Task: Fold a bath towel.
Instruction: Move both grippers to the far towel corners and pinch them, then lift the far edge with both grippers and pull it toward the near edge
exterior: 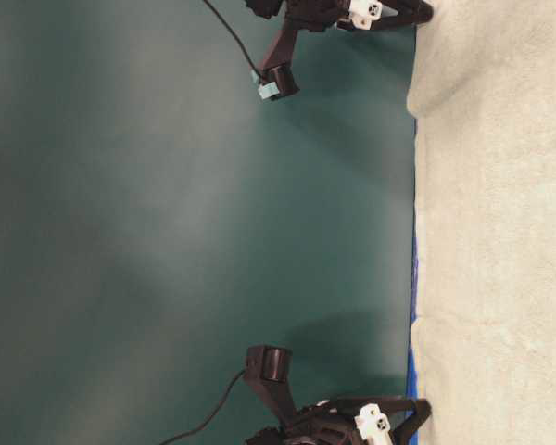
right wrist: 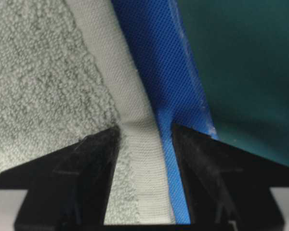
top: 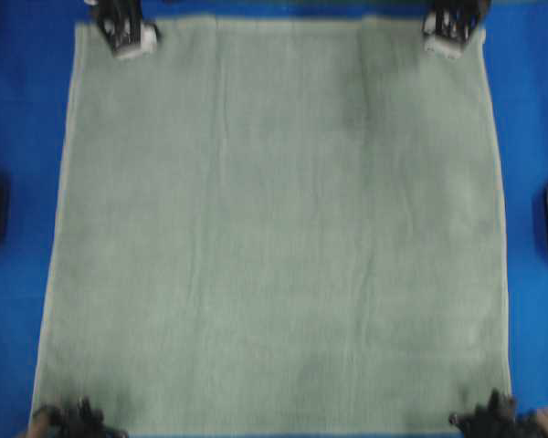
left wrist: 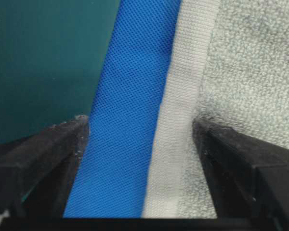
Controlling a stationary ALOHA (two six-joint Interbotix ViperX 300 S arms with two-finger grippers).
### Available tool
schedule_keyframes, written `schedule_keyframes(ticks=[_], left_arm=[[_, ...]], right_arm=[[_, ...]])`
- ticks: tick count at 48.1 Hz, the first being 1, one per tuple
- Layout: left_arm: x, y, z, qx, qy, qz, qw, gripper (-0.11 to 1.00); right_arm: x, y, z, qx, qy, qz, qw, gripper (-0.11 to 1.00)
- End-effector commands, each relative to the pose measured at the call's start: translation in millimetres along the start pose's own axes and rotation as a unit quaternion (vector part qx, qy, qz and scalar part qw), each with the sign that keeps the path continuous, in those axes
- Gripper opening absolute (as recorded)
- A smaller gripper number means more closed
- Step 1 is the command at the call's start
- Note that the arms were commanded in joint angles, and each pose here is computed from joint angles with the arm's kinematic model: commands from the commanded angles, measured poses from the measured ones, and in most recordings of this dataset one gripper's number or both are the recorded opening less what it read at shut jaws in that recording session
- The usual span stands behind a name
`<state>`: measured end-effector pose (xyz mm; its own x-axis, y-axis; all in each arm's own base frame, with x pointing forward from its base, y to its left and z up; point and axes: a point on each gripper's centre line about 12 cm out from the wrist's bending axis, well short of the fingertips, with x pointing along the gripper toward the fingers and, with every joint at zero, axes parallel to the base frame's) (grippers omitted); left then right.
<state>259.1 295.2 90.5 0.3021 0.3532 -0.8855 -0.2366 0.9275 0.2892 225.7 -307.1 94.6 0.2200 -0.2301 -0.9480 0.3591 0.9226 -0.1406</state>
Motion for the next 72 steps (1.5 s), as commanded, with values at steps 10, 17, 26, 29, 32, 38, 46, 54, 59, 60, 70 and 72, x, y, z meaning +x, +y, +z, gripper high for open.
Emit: schedule_keyframes(ticks=[10,17,26,29,32,38,46,54,59,60,70,72], left_arm=[[6.1,-21.7,-12.3,-0.003,0.038,-0.034,0.9987,0.33],[4.8,-27.7,-17.7,-0.006,0.047,-0.042,0.9980,0.03],[-9.5,-23.5,-12.8,-0.007,0.051,-0.044,0.9977,0.03],[-24.6,-18.8,-7.1,-0.007,0.053,-0.044,0.9976,0.04],[-40.9,-13.3,-0.4,-0.007,0.051,-0.042,0.9978,0.04],[-79.1,-0.9,14.8,-0.008,0.037,-0.030,0.9988,0.03],[-109.7,-0.6,24.1,-0.002,0.014,-0.018,0.9997,0.03],[-106.3,-20.6,17.4,-0.005,0.025,-0.035,0.9991,0.03],[-107.5,-43.6,13.1,-0.020,0.034,-0.051,0.9980,0.03],[-108.3,-49.5,12.1,-0.022,0.035,-0.054,0.9977,0.03],[-124.2,-147.3,-2.1,0.005,0.046,-0.116,0.9922,0.03],[-129.5,-167.9,-4.1,0.010,0.042,-0.127,0.9910,0.03]], right_arm=[[13.5,8.4,-12.0,0.003,0.029,0.021,0.9993,0.16],[12.3,10.5,-11.8,0.003,0.027,0.021,0.9994,0.08],[-8.6,8.4,-5.7,0.013,0.010,0.010,0.9998,0.07],[-24.5,7.4,-1.6,0.018,-0.002,0.004,0.9998,0.08],[-42.3,6.5,2.3,0.024,-0.018,-0.005,0.9995,0.07],[-81.7,5.9,8.8,0.034,-0.055,-0.025,0.9976,0.07],[-105.0,17.3,6.1,0.034,-0.068,-0.026,0.9968,0.07],[-104.1,36.5,0.4,0.039,-0.062,-0.012,0.9972,0.08],[-102.6,56.4,-4.7,0.043,-0.052,0.004,0.9977,0.07],[-102.6,62.1,-6.2,0.044,-0.049,0.009,0.9978,0.08],[-110.1,161.0,-41.3,0.045,-0.025,0.072,0.9960,0.08],[-115.1,182.7,-49.4,0.045,-0.029,0.085,0.9949,0.07]])
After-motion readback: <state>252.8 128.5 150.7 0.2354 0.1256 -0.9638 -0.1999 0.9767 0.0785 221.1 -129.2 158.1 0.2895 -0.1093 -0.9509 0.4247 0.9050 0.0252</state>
